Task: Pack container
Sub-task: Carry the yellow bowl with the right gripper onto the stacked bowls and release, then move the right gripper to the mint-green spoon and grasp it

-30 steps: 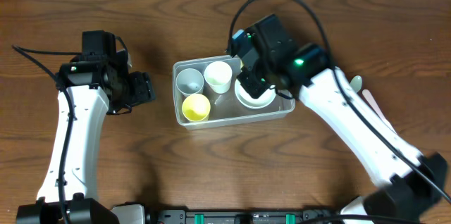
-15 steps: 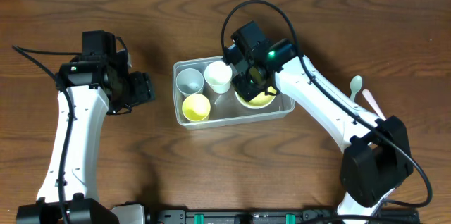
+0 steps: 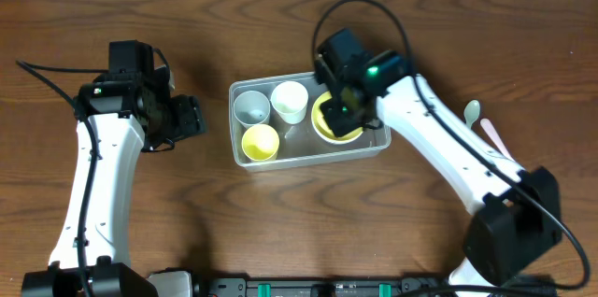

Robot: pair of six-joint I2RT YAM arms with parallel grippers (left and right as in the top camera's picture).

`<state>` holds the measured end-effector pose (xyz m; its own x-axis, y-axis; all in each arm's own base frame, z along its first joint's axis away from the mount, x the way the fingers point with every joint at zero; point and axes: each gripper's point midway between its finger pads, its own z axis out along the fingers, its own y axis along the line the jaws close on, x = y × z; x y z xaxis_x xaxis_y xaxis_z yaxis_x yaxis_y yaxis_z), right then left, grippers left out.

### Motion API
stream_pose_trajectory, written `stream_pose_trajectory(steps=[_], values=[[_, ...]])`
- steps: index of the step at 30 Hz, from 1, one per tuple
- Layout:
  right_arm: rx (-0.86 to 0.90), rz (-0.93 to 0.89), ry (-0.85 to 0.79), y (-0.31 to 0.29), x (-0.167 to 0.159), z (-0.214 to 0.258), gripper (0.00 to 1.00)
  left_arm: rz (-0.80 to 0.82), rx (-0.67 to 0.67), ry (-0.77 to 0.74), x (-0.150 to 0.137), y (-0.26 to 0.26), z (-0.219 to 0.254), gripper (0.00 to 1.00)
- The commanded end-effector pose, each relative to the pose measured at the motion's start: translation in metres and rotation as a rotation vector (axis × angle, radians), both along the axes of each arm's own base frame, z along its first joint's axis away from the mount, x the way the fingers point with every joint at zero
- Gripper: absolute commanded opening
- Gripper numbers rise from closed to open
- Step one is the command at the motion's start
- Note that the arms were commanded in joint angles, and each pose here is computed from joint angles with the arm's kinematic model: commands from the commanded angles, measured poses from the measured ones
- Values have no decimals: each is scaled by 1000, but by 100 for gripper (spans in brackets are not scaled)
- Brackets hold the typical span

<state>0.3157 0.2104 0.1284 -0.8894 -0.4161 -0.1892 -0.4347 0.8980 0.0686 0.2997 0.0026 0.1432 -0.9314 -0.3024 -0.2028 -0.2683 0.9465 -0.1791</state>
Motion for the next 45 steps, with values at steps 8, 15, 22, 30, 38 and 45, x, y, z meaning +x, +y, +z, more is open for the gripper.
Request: stream_pose_trajectory(steps=[8,15,22,30,38,45], values=[[-61,-124,34,-28,-8,-20,17,-6,-1,2,-1,0,0,74],[-104,-194,113,-49,-26,-53,14,-6,-1,2,-1,0,0,74],[-119,-186,166,-52,-40,-56,11,-6,-1,2,-1,0,0,74],[-90,-181,252,-47,-58,-55,10,-6,0,1,-1,0,1,74],[-58,-178,262,-42,-58,-54,8,-6,-1,2,-1,0,0,74],[-6,-227,27,-45,-1,-10,12,-6,0,1,-1,0,1,74]])
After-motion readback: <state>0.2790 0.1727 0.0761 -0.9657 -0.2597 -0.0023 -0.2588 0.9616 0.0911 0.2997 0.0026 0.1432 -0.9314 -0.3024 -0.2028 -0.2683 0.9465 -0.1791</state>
